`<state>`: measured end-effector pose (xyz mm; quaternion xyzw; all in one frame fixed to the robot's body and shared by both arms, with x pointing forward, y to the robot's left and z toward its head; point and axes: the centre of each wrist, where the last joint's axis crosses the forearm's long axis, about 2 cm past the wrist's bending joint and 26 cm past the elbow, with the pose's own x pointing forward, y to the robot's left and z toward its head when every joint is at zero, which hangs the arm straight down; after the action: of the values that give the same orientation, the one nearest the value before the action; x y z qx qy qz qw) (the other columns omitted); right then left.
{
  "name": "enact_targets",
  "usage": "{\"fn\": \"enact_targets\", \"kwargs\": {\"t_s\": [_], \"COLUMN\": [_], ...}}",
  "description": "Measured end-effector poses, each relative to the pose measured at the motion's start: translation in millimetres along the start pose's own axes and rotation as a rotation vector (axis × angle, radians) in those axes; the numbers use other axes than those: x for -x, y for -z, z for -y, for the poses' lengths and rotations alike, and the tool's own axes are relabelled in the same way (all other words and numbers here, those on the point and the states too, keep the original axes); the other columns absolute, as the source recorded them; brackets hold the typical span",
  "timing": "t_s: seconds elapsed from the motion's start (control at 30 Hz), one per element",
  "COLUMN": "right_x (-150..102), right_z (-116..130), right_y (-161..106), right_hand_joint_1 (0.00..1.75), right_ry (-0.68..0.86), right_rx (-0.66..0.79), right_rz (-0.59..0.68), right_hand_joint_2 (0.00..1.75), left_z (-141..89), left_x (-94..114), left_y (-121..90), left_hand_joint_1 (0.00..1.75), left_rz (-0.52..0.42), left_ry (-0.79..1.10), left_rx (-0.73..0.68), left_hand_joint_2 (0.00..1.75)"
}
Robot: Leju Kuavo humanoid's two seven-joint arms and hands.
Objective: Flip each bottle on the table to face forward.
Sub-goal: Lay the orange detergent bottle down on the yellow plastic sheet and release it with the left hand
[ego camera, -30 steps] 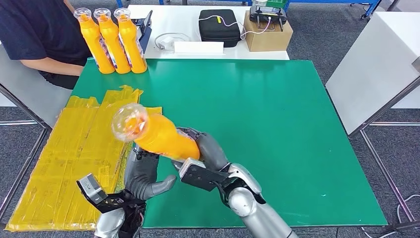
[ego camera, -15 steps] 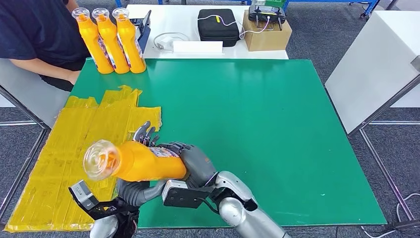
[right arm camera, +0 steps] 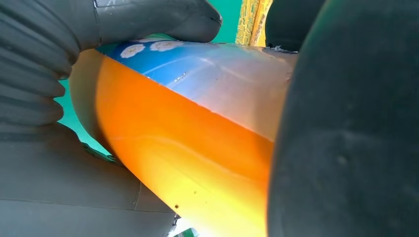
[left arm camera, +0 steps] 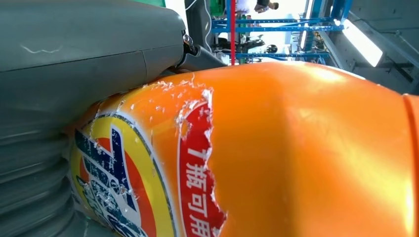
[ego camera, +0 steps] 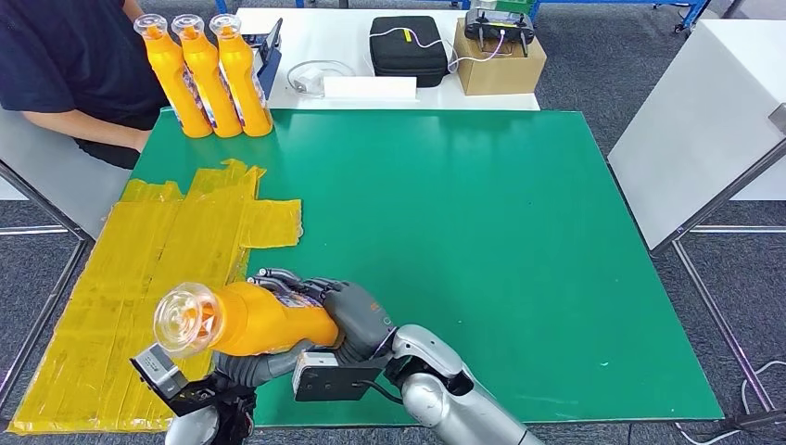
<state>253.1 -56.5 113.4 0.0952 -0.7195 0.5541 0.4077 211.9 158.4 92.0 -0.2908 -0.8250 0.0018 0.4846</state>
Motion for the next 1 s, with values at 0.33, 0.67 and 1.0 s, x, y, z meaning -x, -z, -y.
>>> {"fn": "enact_targets", "kwargs": {"t_s": [0.33,0.67,1.0], "right_x": [0,-6,3], "right_z": [-2,-18,-2], "right_y": [-1,-37,-83], "right_hand_joint_1": [0.06,0.00,0.00], "right_ry": [-0.004,0.013,0.030], "right_rx": [0.005,0.170,0.259], "right_rz": [-0.005,-0.050,-0.037], "right_hand_joint_2": [1.31,0.00,0.00], "left_z": [-1,-34,-92], "left_x": [0,-14,-20], "left_y": [-2,2,-20], "left_hand_joint_1": [1.75,1.75,1.75], "left_rz": [0.005,0.010,-0.131], "left_ry": [0.021,0.881,1.801], "left_rx": [-0.005,-0.218,-0.116], "left_hand_joint_2": [1.75,1.75,1.75]}}
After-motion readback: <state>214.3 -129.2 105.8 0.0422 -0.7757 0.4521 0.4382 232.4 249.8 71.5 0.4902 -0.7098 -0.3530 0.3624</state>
